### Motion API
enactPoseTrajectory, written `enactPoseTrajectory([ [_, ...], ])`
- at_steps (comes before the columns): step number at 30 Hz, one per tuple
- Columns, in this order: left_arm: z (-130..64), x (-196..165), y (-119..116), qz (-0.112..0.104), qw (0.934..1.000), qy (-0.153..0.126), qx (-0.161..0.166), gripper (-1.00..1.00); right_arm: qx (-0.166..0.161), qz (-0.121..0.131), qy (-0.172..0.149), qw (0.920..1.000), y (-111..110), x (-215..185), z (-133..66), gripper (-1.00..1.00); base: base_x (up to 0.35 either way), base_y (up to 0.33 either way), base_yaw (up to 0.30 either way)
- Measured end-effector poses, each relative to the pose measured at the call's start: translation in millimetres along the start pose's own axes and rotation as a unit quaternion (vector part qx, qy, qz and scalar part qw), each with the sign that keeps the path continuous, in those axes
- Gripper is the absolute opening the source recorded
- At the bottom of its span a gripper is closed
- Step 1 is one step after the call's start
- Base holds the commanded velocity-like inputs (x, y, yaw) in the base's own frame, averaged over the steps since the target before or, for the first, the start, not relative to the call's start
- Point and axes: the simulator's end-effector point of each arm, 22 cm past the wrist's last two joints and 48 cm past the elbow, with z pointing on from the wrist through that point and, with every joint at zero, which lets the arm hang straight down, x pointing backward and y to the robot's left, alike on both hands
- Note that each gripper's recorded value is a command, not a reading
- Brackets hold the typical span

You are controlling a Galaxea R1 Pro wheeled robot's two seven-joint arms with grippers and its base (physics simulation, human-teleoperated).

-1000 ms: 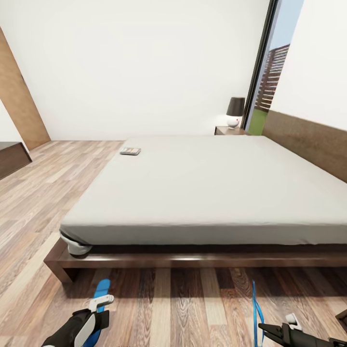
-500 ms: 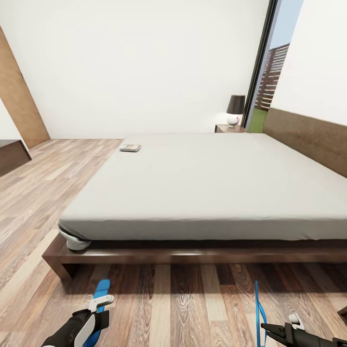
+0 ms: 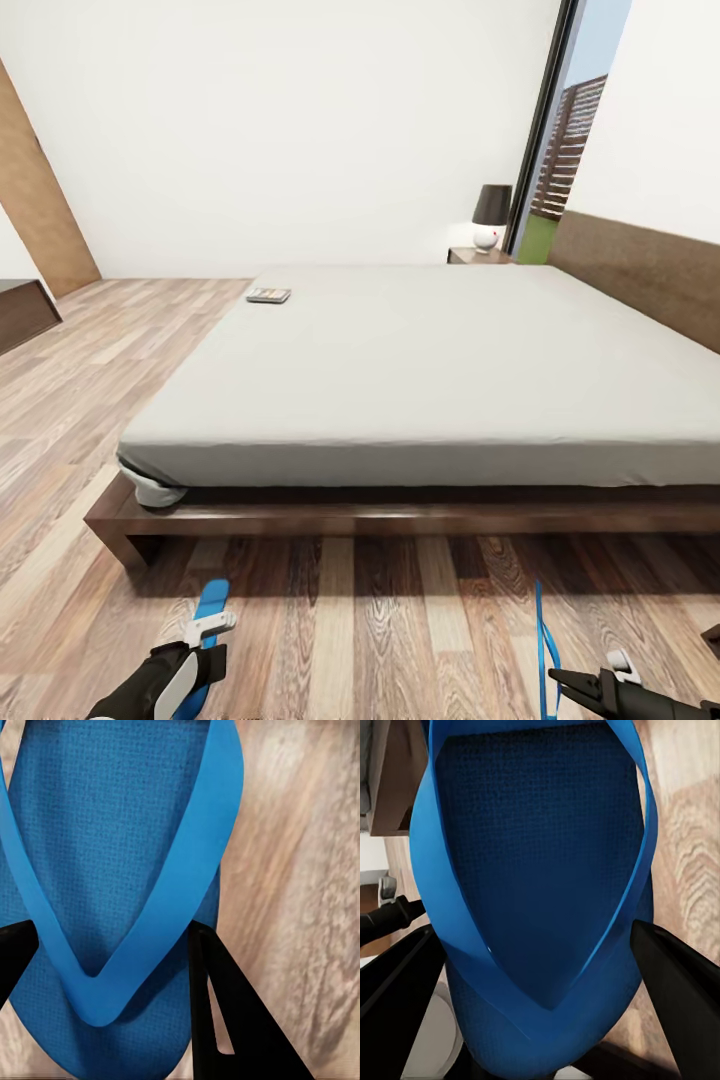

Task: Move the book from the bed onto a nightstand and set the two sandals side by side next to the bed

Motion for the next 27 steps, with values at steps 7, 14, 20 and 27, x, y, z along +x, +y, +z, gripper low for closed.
enactPoseTrajectory([
  [7,8.9,11.5,2.0,0.002,0.9999,0.013,-0.004,-1.00,0.008,0.009,0.006,0.9999,-11.2,3.1,-3.0,-1.00,0.000,0.000,0.000],
  [14,17.4,23.3,4.5,0.003,0.9996,0.027,-0.007,-1.00,0.015,0.019,0.013,0.9996,-21.3,8.8,-1.1,-1.00,0.000,0.000,0.000],
  [20,24.4,33.7,6.4,0.004,0.9992,0.039,-0.010,-1.00,0.020,0.028,0.020,0.9992,-29.5,14.5,1.3,-1.00,0.000,0.000,0.000],
  [27,32.4,45.7,8.7,0.005,0.9986,0.052,-0.013,-1.00,0.026,0.039,0.027,0.9985,-38.5,21.0,4.4,-1.00,0.000,0.000,0.000],
])
